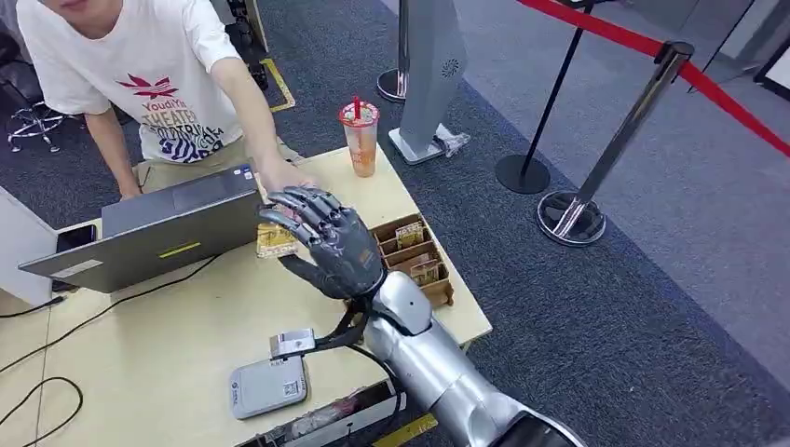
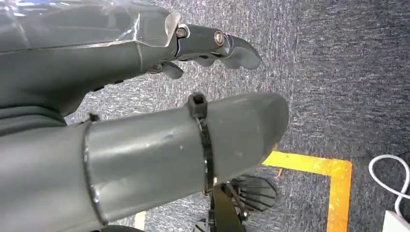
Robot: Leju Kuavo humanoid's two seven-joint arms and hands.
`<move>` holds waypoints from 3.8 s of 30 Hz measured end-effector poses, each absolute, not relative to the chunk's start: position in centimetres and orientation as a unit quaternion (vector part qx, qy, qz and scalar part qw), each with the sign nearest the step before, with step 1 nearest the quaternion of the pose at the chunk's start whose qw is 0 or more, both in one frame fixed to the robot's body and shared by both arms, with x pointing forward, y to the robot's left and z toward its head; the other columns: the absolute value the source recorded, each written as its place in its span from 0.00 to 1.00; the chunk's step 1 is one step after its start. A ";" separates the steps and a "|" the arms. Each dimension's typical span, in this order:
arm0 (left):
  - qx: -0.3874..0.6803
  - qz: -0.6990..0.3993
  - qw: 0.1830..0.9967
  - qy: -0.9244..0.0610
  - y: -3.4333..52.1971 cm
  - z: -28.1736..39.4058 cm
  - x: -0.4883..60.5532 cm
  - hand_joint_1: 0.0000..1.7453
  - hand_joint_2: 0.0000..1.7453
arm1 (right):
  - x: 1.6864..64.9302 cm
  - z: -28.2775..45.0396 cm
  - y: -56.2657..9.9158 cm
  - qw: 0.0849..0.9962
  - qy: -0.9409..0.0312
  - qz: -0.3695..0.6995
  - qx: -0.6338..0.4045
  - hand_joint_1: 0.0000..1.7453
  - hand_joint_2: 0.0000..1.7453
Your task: Pass the card to the sensor for recognition and then transmit it.
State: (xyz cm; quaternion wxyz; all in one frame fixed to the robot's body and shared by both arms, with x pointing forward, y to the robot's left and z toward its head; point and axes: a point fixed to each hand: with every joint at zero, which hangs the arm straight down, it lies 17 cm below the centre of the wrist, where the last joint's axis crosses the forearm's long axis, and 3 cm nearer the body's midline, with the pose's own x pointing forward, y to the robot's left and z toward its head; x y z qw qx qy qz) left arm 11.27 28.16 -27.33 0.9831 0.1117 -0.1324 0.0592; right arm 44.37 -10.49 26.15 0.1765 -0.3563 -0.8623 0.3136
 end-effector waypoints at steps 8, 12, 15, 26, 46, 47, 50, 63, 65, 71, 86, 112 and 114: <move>0.113 0.062 0.983 -0.135 28.3 -27.3 11.3 0.00 0.00 | 44.4 26.2 -10.4 0.176 -0.862 0.314 -0.358 0.92 1.00; 0.114 0.062 0.982 -0.135 28.5 -27.3 11.3 0.00 0.00 | 44.4 26.2 -10.6 0.177 -0.861 0.313 -0.360 0.91 1.00; 0.115 0.062 0.982 -0.135 28.6 -27.3 11.3 0.00 0.00 | 44.4 26.2 -10.6 0.177 -0.861 0.313 -0.360 0.94 1.00; 0.116 0.062 0.982 -0.135 28.8 -27.3 11.3 0.00 0.00 | 44.5 26.2 -11.0 0.179 -0.860 0.311 -0.363 0.97 1.00; 0.119 0.066 0.982 -0.131 29.3 -27.4 10.6 0.00 0.00 | 44.3 28.2 -11.1 0.385 -0.915 0.115 0.027 1.00 1.00; 0.119 0.067 0.982 -0.129 29.3 -27.5 10.5 0.00 0.00 | 44.0 28.2 -10.4 0.394 -0.909 0.115 0.069 1.00 1.00; 0.119 0.072 0.982 -0.127 29.4 -27.5 10.3 0.00 0.00 | 42.8 28.2 -8.6 0.415 -0.884 0.119 0.181 1.00 1.00; 0.122 0.074 0.981 -0.130 29.5 -27.5 10.3 0.00 0.00 | 37.3 22.5 -1.1 0.477 -0.759 0.218 0.384 1.00 1.00; 0.121 0.074 0.981 -0.130 29.4 -27.5 10.3 0.00 0.00 | 37.0 20.8 -0.1 0.492 -0.738 0.234 0.398 1.00 1.00; 0.120 0.071 0.982 -0.130 29.3 -27.5 10.3 0.00 0.00 | 36.4 16.8 1.3 0.530 -0.700 0.257 0.403 1.00 1.00; 0.116 0.066 0.983 -0.130 29.1 -27.5 10.3 0.00 0.00 | 37.9 10.2 0.7 0.606 -0.665 0.260 0.349 1.00 1.00; 0.116 0.067 0.983 -0.126 29.1 -27.5 10.1 0.00 0.00 | 39.9 3.7 -1.1 0.685 -0.626 0.226 0.296 1.00 1.00; 0.116 0.067 0.983 -0.126 29.1 -27.5 10.1 0.00 0.00 | 40.0 3.6 -1.2 0.688 -0.625 0.224 0.293 1.00 1.00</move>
